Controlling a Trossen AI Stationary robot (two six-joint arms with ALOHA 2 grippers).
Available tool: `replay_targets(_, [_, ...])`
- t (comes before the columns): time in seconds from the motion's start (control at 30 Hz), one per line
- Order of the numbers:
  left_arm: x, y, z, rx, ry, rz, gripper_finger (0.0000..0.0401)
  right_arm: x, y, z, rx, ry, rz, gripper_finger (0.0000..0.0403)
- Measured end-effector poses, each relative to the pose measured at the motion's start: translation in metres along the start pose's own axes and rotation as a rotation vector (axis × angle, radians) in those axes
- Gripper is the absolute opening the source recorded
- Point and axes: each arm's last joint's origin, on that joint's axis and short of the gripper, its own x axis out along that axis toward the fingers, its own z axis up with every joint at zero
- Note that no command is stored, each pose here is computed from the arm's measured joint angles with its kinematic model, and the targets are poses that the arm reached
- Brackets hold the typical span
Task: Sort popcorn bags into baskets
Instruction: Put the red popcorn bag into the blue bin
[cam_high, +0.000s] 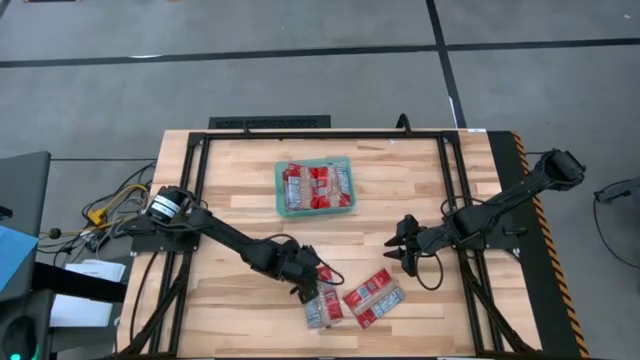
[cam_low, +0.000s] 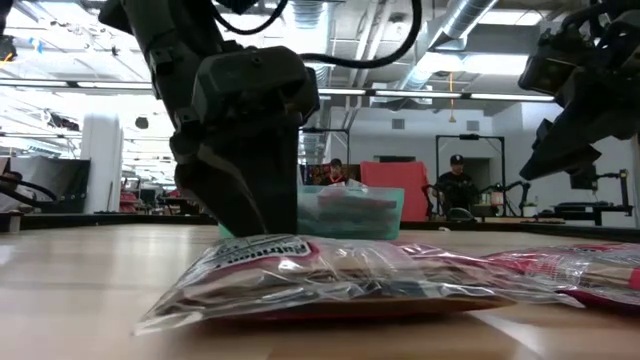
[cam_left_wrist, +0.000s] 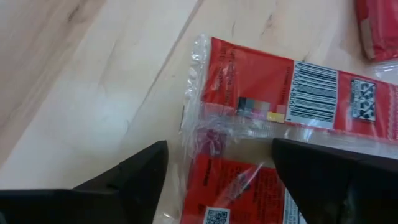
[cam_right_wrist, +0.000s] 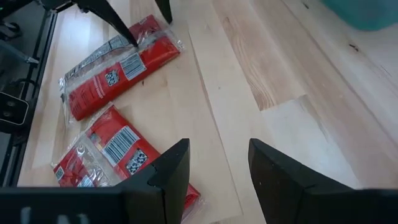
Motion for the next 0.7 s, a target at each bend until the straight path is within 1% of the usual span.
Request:
replay_targets(0.07, [0.003,0.004,-0.002,-0.001,0.023,-0.002,0.0253,0.000,0.000,0.000,0.000,0.000,0.000,0.0188])
replay_targets(0.17, [0.007,0.009,-0.003,-0.023,0.054,0.000,0.0206,0.000,0.000,0.000,0.000,0.000,-0.001,0.0183])
replay_targets(0.27, [0.015,0.012,-0.003,-0.030,0.108,-0.023,0.0147,0.000,0.000,0.000,0.001,-0.003,-0.003,0.0178])
replay_targets(0.47, [0.019,0.015,0.000,-0.033,0.147,-0.066,0.0026,0.000,-0.001,0.000,0.000,0.001,-0.011,0.0172])
replay_targets(0.53, [0.020,0.015,0.004,-0.041,0.161,-0.086,0.0009,0.000,-0.001,0.000,-0.001,0.001,-0.013,0.0171])
replay_targets(0.7, [0.015,0.008,0.019,-0.029,0.157,-0.102,0.0004,0.000,-0.001,0.000,-0.007,0.001,-0.015,0.0168])
